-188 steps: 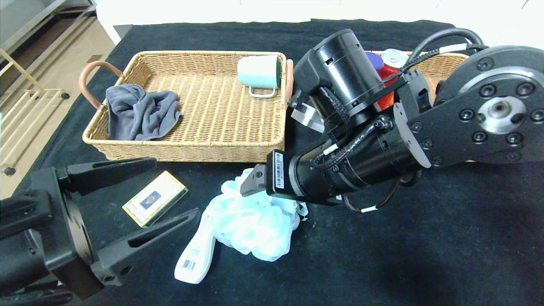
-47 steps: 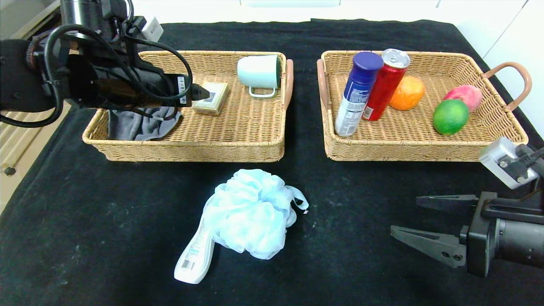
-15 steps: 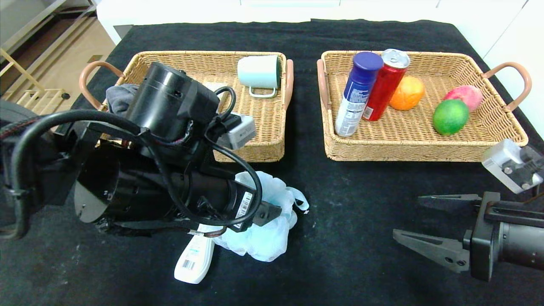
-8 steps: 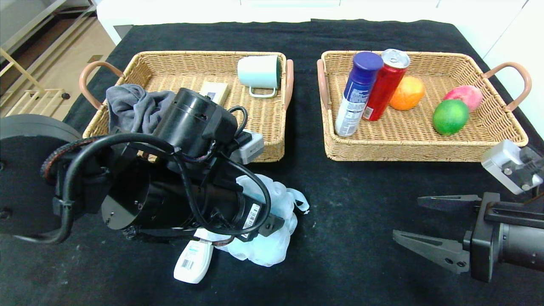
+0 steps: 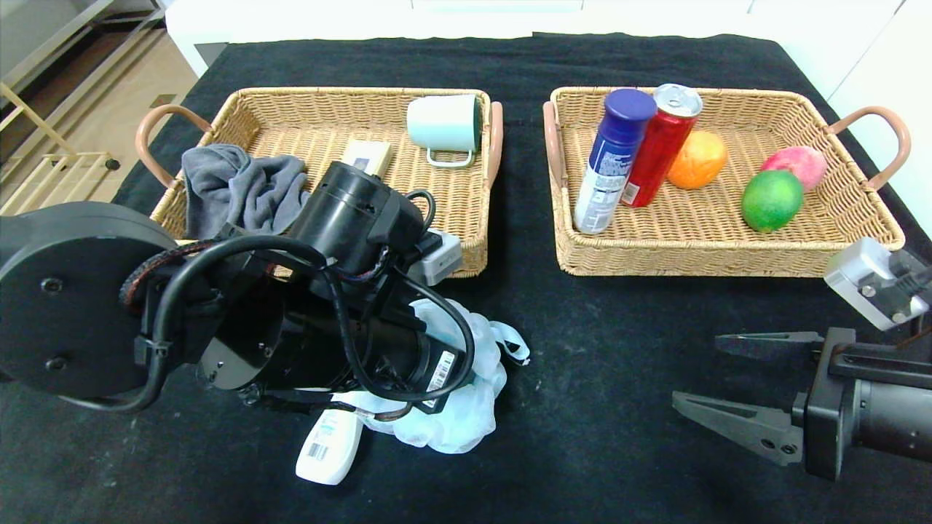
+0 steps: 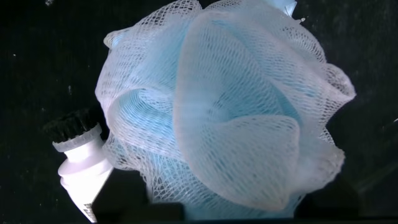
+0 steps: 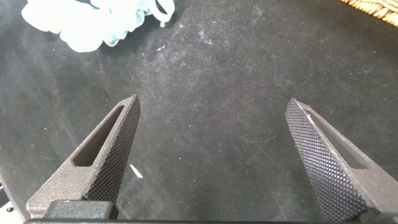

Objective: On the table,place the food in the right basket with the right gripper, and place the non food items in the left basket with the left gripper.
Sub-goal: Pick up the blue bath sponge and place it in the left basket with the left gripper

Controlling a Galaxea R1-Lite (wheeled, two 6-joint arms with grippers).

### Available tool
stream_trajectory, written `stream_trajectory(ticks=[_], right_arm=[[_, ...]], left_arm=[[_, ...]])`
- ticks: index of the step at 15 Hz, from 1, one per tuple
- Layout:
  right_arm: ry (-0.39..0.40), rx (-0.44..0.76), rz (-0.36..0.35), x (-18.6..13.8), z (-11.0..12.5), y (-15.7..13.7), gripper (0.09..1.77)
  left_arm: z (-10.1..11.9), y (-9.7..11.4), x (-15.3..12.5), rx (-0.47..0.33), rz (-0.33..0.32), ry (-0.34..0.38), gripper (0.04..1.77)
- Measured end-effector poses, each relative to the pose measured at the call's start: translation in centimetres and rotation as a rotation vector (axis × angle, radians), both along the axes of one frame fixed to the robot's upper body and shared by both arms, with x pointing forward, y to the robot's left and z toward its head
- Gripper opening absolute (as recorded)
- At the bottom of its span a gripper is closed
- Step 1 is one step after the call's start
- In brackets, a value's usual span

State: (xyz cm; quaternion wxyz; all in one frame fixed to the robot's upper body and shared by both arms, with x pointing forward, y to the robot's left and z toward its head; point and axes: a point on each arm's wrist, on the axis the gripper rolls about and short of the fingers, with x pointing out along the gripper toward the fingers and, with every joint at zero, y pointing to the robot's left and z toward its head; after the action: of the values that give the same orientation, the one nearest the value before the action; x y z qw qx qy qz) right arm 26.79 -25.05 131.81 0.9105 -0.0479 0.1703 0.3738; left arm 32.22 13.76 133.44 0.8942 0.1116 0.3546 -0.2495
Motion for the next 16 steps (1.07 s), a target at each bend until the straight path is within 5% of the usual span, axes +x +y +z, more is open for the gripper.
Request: stream_trajectory(ticks=[3, 12, 16], right_arm=[[0.000, 0.001, -0.001, 0.0, 0.0, 0.0, 1.71], [0.002, -0.002, -0.001, 0.1, 0.0, 0.0, 1.71], [-0.001, 0.010, 0.005, 0.3, 0.1, -0.5, 1.71]], left_arm=[[0.0, -0.1, 0.1, -0.002, -0.001, -0.001, 0.76], [0.0, -0.3, 0.3, -0.005, 0.002, -0.009, 0.72], [1.4, -0.1, -0.1, -0.065, -0.028, -0.039, 0.69]])
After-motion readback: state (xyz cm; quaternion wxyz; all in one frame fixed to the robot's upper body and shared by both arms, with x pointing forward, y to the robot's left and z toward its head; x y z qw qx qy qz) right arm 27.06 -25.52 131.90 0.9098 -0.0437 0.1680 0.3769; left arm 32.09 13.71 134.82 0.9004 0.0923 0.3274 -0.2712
